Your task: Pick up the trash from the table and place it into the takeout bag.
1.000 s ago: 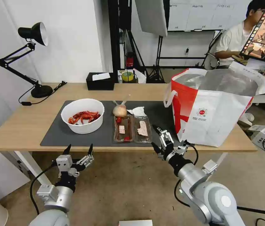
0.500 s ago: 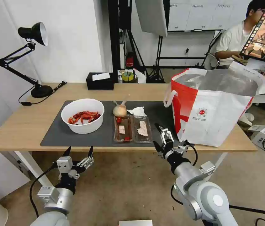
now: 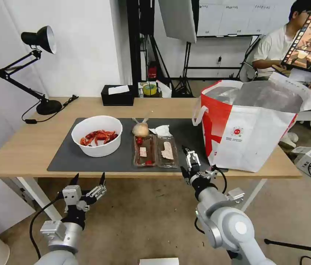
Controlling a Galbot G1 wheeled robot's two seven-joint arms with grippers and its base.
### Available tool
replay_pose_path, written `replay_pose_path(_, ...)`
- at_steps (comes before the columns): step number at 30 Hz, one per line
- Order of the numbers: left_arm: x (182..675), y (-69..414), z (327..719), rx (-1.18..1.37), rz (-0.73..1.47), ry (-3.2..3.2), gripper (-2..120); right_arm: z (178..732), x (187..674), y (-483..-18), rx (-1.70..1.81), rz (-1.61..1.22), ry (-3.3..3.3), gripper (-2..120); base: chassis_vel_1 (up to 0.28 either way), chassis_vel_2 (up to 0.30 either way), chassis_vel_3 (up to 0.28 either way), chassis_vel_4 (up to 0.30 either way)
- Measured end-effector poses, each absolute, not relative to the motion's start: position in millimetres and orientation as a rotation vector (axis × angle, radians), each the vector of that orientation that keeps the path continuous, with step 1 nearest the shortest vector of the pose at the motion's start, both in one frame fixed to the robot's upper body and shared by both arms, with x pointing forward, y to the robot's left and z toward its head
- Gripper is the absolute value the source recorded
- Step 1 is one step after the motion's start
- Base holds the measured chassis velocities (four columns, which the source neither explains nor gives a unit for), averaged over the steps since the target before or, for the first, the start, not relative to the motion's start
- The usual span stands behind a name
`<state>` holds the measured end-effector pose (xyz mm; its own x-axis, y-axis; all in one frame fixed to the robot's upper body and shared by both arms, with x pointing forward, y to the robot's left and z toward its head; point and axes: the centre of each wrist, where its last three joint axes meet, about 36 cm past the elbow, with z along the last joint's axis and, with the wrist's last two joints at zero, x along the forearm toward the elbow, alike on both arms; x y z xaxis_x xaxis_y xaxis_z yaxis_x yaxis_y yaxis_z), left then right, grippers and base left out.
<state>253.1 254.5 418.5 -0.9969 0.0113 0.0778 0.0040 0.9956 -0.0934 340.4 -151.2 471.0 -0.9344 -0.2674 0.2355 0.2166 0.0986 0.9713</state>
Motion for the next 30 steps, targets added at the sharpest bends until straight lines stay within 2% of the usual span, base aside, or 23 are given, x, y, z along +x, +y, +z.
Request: replay_pose_path(30, 249.2, 258.7, 420.5, 0.037, 0.124, -3.041, 100, 453.4, 371.0, -118.9, 0.057, -1.905, -1.913, 100, 0.000, 0.000, 0.000, 0.000)
